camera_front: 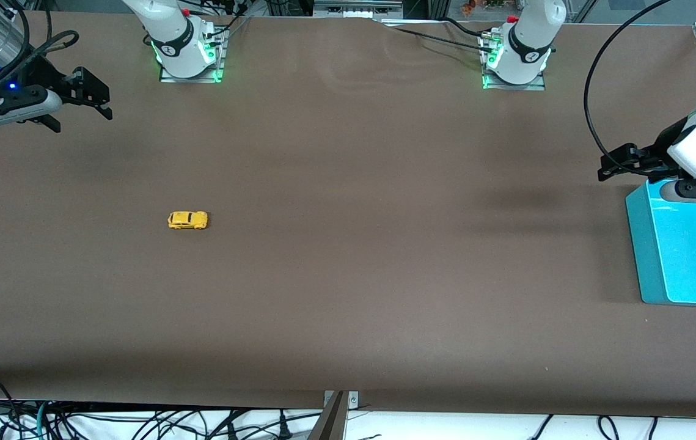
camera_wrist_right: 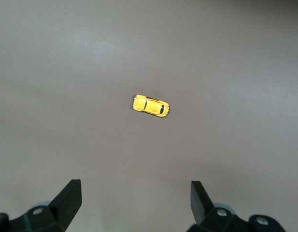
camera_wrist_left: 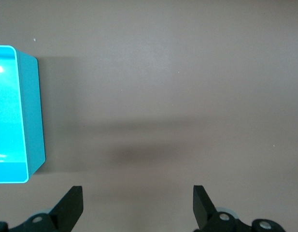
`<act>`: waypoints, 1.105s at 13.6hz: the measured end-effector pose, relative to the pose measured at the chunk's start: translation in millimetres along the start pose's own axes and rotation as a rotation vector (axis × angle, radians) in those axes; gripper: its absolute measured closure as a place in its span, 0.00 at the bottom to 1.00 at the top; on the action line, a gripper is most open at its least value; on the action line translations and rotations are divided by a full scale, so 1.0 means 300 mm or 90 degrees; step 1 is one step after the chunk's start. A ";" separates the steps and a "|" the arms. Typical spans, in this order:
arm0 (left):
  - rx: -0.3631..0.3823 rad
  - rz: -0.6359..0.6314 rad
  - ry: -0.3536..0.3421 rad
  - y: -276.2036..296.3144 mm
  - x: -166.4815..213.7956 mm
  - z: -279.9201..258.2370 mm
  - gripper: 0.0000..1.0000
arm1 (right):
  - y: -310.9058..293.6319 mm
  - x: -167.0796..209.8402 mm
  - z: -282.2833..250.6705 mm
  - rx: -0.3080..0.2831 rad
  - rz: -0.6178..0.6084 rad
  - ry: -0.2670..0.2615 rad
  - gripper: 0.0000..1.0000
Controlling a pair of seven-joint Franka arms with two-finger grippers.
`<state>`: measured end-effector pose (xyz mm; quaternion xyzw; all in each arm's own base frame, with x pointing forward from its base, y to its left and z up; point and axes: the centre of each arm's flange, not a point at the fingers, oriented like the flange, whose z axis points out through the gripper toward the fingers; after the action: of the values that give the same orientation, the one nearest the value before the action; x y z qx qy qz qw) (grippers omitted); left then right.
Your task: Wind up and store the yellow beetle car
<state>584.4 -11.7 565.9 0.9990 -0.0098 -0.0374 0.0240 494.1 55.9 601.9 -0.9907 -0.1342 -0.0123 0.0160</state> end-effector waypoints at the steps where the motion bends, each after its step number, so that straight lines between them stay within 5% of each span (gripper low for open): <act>1: 0.000 0.000 0.000 0.000 0.000 0.000 0.00 | 0.002 -0.002 0.001 0.000 0.005 -0.002 0.00; 15: 0.000 0.000 0.004 -0.001 0.002 -0.002 0.00 | 0.017 -0.010 0.005 0.001 0.036 -0.013 0.00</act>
<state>585.1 -11.4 566.5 0.9991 -0.0096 -0.0344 0.0240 492.7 50.1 600.3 -0.9942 -0.1066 -0.0017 0.0160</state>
